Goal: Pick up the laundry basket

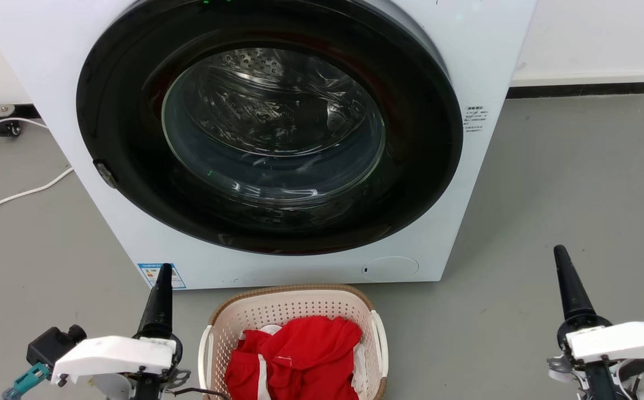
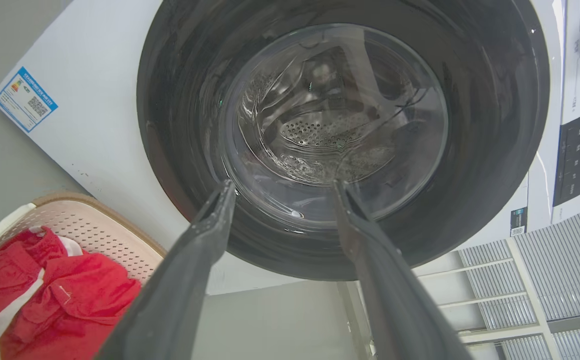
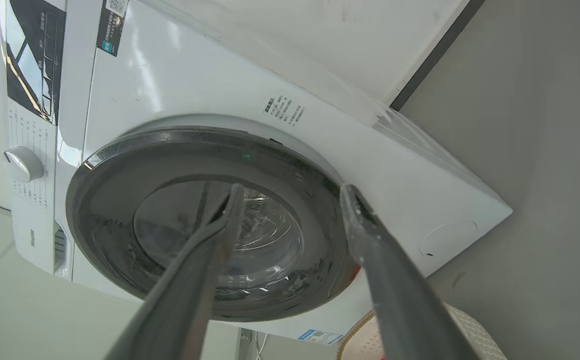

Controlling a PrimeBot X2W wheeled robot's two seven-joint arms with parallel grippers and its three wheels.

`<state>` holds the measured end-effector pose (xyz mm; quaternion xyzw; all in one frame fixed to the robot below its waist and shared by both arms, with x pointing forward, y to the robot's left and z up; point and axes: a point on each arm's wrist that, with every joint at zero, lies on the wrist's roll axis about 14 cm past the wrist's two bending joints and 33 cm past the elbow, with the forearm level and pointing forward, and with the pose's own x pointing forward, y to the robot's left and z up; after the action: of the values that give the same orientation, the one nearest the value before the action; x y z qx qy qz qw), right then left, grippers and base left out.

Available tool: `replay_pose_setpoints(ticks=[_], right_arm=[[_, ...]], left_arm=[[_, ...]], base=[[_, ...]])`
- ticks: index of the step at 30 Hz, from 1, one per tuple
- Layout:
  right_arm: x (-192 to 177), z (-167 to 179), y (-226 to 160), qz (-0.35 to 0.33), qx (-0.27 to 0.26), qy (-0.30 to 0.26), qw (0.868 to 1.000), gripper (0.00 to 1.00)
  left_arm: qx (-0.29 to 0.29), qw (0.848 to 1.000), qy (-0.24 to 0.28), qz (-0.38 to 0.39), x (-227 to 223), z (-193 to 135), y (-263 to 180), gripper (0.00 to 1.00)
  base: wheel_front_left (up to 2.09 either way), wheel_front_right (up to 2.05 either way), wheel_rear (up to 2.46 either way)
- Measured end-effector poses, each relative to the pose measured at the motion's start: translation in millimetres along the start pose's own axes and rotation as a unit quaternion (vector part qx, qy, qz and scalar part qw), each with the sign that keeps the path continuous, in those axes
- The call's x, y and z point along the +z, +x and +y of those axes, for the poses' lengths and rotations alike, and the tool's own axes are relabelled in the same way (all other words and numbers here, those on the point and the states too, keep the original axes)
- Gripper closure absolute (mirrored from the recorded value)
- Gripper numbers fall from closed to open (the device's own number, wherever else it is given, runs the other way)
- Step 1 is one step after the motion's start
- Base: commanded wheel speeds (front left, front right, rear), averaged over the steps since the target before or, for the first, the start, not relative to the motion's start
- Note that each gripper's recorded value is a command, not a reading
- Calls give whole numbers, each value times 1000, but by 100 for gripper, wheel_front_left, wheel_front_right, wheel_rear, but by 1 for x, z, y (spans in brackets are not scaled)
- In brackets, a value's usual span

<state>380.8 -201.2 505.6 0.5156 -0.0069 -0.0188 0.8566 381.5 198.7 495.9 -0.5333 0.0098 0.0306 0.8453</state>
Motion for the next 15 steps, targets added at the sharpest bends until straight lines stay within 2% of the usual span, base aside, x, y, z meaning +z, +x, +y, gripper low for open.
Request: replay_pose_setpoints(ticks=[4,15], right_arm=[[-3,9,1,3,14,-67,998,0],[-6,17,0,0,30,-176,984,0]], left_arm=[[-2,999,51,0,-2,-3,1,0],[-10,989,148,-6,-4,-9,1,0]], base=[[0,0,0],[0,0,0]])
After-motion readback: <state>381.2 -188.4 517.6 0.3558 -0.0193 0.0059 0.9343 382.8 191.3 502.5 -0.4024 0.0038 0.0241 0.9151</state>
